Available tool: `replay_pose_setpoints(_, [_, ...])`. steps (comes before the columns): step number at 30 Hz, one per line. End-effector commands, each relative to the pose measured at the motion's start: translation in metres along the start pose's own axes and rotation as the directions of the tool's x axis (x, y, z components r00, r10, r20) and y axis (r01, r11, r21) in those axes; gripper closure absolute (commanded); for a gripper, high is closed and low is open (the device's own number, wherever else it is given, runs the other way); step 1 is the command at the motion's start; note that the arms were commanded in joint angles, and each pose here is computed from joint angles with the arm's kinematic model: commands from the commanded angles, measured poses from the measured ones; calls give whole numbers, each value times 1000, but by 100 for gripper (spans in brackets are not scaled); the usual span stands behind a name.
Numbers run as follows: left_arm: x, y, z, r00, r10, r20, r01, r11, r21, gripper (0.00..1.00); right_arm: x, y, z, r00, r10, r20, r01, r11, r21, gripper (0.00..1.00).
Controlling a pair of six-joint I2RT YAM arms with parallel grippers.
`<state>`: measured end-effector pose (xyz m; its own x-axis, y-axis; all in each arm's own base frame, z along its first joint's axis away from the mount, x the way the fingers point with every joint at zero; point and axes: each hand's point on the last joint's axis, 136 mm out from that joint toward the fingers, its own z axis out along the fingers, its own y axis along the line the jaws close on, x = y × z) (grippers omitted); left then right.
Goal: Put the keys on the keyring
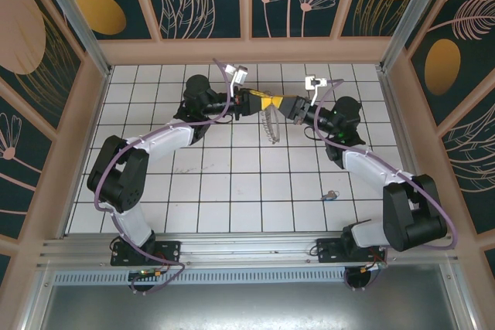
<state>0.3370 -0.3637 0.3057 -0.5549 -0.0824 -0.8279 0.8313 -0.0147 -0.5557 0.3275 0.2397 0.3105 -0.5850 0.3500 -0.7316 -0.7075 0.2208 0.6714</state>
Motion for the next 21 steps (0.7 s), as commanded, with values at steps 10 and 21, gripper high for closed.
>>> replay_pose_setpoints(10, [-32,-12,-9,988,52,144,-46,998,-40,73,-19,10,-6,995,-59,77,62,998,-34,100])
replay_pose_setpoints(21, [-40,-7,-20,955,-83,285,83,996,13,66,-39,30,-9,975,-95,201,119,987,-109,100])
